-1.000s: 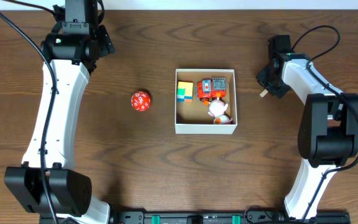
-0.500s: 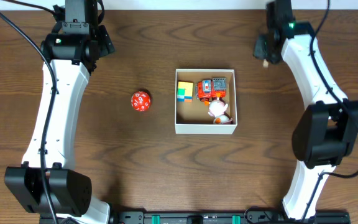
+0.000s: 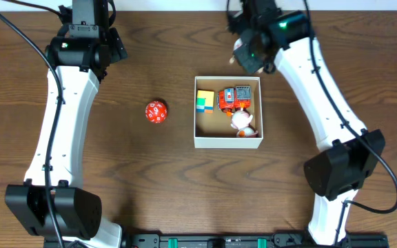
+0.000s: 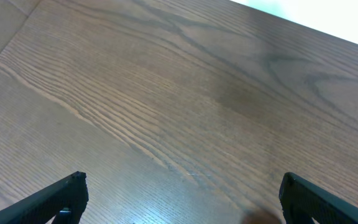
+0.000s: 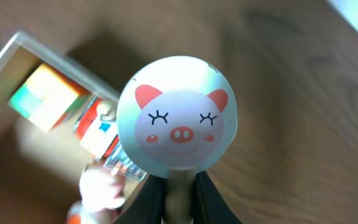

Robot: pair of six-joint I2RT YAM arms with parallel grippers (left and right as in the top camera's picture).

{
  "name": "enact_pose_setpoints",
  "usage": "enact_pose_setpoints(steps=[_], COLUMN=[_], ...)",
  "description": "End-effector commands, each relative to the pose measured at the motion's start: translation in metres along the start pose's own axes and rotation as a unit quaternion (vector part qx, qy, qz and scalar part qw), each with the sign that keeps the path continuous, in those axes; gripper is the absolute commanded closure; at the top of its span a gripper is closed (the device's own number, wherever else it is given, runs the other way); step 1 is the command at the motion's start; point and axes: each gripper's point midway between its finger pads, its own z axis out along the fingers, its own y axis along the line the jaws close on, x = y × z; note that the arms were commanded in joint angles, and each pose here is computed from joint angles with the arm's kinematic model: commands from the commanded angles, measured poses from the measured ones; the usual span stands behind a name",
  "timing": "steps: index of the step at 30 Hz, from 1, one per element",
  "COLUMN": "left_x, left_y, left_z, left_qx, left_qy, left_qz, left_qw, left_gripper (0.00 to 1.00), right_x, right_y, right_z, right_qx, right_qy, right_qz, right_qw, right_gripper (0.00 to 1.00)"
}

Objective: Pack container
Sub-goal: 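Lower the rattle into the box and open right gripper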

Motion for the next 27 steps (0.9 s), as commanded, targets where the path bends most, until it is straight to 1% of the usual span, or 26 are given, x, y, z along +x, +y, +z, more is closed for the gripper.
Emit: enact_pose_setpoints(steps=[1,5,8,10,13,19,21,27], left_x=[0.004,0.004,0.004,0.004,0.004,0.004,0.004,0.004], left_y=[0.001,0.001,0.001,0.001,0.001,0.001,0.001,0.001], left_z=[0.006,0.006,0.006,0.006,0.006,0.006,0.006,0.006], left_qx=[-0.008,-0.008,-0.008,-0.008,-0.008,-0.008,-0.008,-0.008], left_qy=[0.007,0.007,0.007,0.007,0.007,0.007,0.007,0.007], left_qz=[-0.001,-0.001,-0.001,-0.001,-0.001,-0.001,-0.001,-0.001], left_qw=[1.0,1.0,1.0,1.0,1.0,1.0,1.0,1.0], left_gripper=[0.02,0.02,0.02,0.02,0.02,0.02,0.02,0.02], right_x=[-0.003,0.011,0.018,0.019,0.017,0.017,0.018,0.028], right_y=[0.015,0.034,0.054,0.07,0.086,0.104,0.106,0.109], right_z=[-0.024,-0.026,-0.028,-0.032,-0.037,-0.041,-0.04,-0.031], right_qx=[-0.008,-0.036,-0.087,-0.132,-0.177,-0.225,-0.23,-0.241], right_qy=[-0.016,0.013,0.015,0.004,-0.016,-0.051,-0.054,-0.035], right_qz=[-0.074,-0.129,-0.173,-0.193,-0.214,-0.292,-0.303,-0.3], right_qw=[0.997,0.991,0.981,0.972,0.961,0.928,0.923,0.922], right_gripper=[0.99,0.99,0.99,0.99,0.99,0.99,0.99,0.99])
